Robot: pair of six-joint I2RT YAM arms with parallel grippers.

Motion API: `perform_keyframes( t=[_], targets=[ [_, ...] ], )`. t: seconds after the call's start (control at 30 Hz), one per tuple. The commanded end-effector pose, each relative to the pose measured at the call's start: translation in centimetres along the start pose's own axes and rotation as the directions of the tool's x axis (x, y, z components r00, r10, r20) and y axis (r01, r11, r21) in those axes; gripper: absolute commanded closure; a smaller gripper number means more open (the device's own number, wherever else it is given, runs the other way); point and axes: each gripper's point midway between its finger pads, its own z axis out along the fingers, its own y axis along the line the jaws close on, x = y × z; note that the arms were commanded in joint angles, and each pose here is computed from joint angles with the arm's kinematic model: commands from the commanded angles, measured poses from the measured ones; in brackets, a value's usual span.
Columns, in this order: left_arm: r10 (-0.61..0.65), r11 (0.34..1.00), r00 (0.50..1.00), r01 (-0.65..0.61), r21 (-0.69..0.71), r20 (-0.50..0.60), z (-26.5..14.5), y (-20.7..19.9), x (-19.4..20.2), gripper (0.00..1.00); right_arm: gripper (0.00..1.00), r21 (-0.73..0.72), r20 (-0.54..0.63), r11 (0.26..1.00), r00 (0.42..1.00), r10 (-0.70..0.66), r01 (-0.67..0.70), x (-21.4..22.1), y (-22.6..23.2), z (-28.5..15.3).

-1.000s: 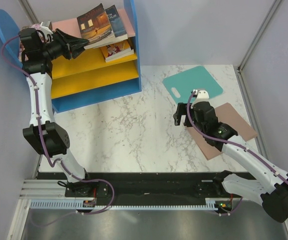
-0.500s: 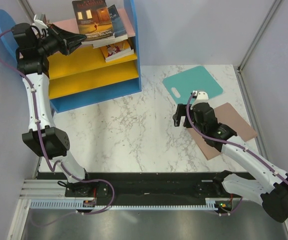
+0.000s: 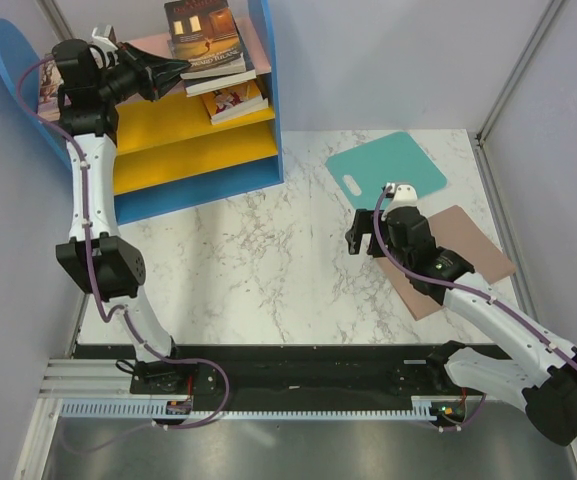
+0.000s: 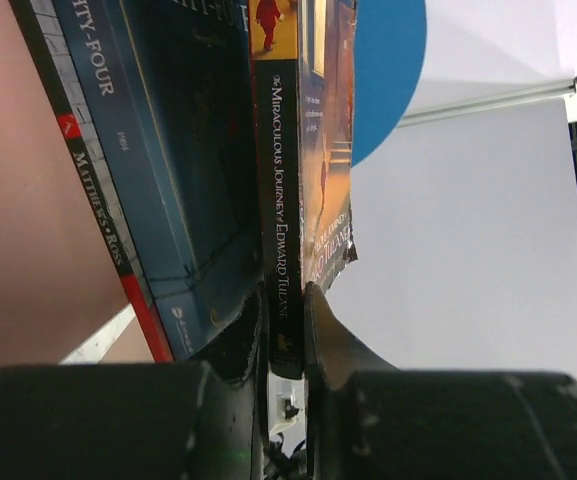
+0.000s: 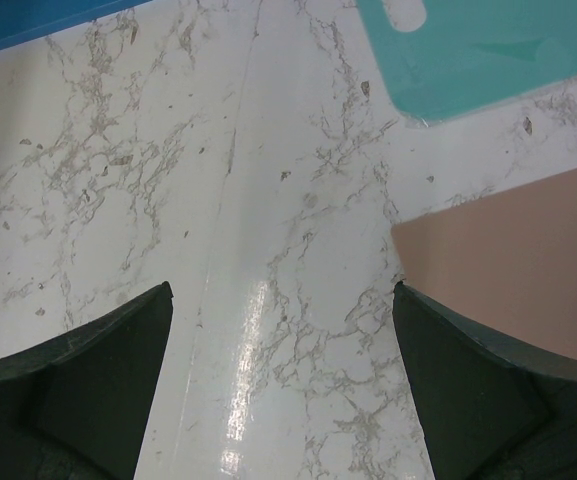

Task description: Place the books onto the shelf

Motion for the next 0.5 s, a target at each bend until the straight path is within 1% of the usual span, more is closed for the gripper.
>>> perform_keyframes(
  t=[0.0, 0.13, 0.17, 0.2, 0.23, 0.3, 0.33, 0.4, 0.43, 0.47],
  targets=[
    [0.065, 0.994, 0.995, -0.071, 0.086, 0.074, 0.4, -4.0, -0.8, 0.85, 0.02, -0.018, 0.043, 1.000, 0.999, 0.017, -0.017, -0.9, 0.3, -0.5],
    [0.058, 0.993, 0.995, -0.065, 0.098, 0.077, 1.0, -4.5, -0.6, 0.81, 0.02, -0.017, 0.040, 1.000, 0.999, 0.018, -0.018, -0.6, 0.2, -0.6],
    [0.055, 0.993, 0.996, -0.062, 0.098, 0.074, 1.2, -4.4, -0.6, 0.75, 0.02, -0.017, 0.040, 1.000, 0.999, 0.018, -0.018, -0.6, 0.1, -0.6],
    [0.056, 0.993, 0.996, -0.063, 0.099, 0.074, 1.3, -4.5, -0.5, 0.72, 0.02, -0.016, 0.042, 1.000, 0.999, 0.017, -0.016, -0.6, 0.1, -0.6],
    [0.054, 0.993, 0.996, -0.062, 0.098, 0.075, 1.4, -4.4, -0.5, 0.63, 0.02, -0.015, 0.041, 1.000, 0.999, 0.018, -0.018, -0.5, 0.1, -0.6],
    [0.057, 0.993, 0.996, -0.065, 0.102, 0.075, 1.4, -4.7, -0.3, 0.54, 0.02, -0.015, 0.043, 1.000, 0.999, 0.019, -0.018, -0.6, 0.1, -0.7],
    [0.057, 0.993, 0.995, -0.065, 0.101, 0.078, 1.4, -4.7, -0.4, 0.47, 0.02, -0.015, 0.043, 1.000, 0.999, 0.019, -0.018, -0.6, 0.1, -0.7],
    [0.055, 0.993, 0.996, -0.062, 0.100, 0.076, 1.4, -4.6, -0.4, 0.40, 0.02, -0.017, 0.043, 1.000, 0.999, 0.017, -0.017, -0.6, 0.1, -0.7],
    [0.051, 0.993, 0.996, -0.058, 0.099, 0.075, 1.4, -4.5, -0.4, 0.16, 0.02, -0.018, 0.046, 1.000, 0.999, 0.017, -0.016, -0.7, 0.1, -0.8],
    [0.051, 0.993, 0.996, -0.058, 0.099, 0.075, 1.4, -4.6, -0.4, 0.00, 0.02, -0.017, 0.048, 1.000, 0.999, 0.015, -0.015, -0.7, 0.1, -0.8]
  ],
)
